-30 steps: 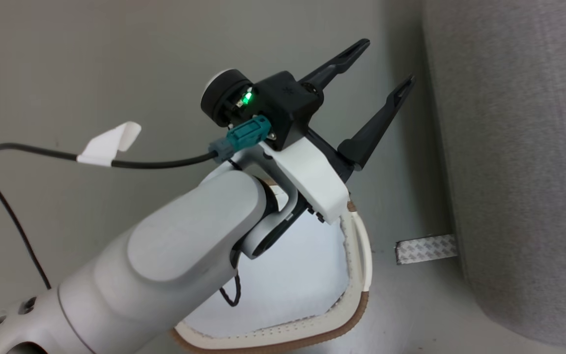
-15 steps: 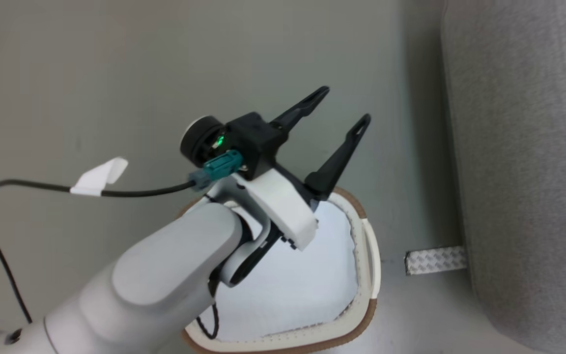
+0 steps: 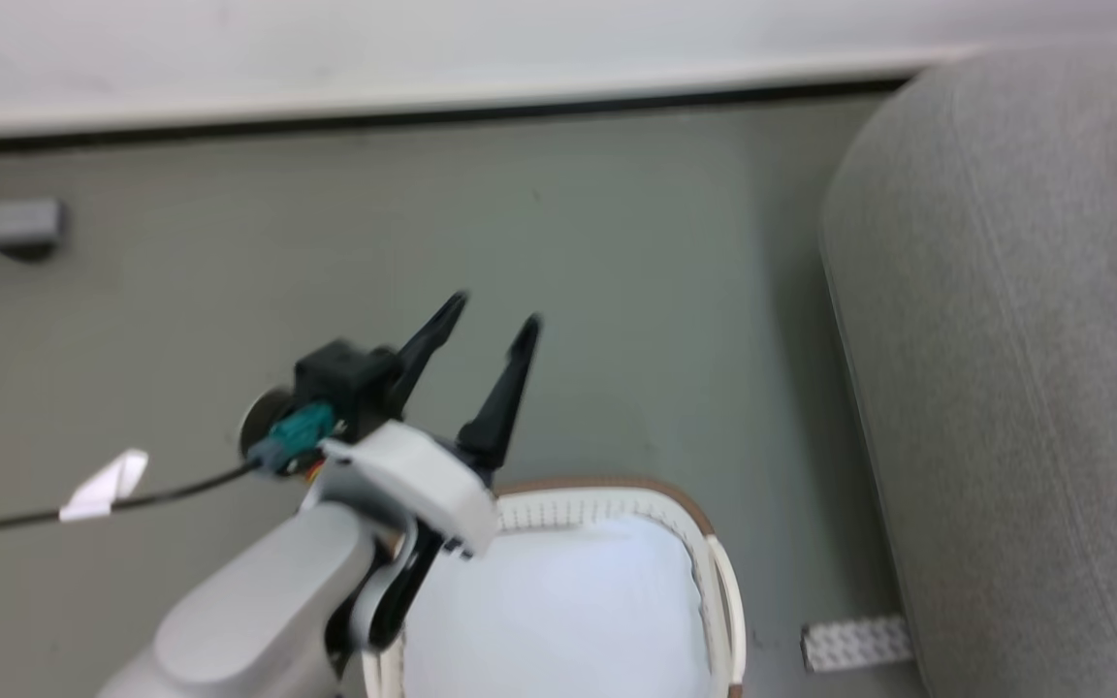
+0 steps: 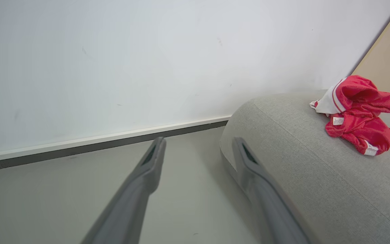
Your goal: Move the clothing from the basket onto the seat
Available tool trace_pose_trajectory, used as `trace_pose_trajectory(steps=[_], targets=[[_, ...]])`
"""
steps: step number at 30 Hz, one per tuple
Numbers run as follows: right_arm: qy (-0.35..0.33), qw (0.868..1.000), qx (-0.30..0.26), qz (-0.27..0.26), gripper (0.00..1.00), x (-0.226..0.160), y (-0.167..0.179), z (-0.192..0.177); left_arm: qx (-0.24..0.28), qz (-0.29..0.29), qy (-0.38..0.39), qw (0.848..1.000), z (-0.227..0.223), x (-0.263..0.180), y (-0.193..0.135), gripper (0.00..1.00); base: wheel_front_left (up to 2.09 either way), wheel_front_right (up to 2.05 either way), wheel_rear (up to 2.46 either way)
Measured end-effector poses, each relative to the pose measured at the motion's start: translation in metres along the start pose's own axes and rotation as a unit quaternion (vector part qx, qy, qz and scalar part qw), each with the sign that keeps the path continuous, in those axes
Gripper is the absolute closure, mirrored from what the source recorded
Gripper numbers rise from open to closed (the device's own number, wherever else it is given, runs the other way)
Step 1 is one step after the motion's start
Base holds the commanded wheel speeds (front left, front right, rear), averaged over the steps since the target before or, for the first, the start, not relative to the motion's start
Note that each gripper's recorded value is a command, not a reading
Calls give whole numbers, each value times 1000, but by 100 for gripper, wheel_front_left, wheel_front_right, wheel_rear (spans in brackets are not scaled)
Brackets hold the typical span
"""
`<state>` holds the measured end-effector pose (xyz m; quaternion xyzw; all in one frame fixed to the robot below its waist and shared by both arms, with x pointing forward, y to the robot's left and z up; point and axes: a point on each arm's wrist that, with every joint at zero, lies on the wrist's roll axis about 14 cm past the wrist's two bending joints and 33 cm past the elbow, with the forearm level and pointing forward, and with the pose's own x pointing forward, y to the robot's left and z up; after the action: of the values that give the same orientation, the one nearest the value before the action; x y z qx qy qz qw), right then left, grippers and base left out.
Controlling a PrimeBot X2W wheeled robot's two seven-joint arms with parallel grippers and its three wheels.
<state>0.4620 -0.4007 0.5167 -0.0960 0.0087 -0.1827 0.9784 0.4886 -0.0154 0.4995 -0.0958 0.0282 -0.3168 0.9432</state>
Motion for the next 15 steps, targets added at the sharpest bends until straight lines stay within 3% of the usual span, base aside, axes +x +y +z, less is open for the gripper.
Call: trace_pose_trajectory(steps=[8,15], targets=[[-58,996,37,55,0,-75,45,24,21,107,13,994,3,-69,32,0,0,0,0],[-61,989,76,113,0,-134,98,24,43,199,8,979,4,-141,62,0,0,0,0]])
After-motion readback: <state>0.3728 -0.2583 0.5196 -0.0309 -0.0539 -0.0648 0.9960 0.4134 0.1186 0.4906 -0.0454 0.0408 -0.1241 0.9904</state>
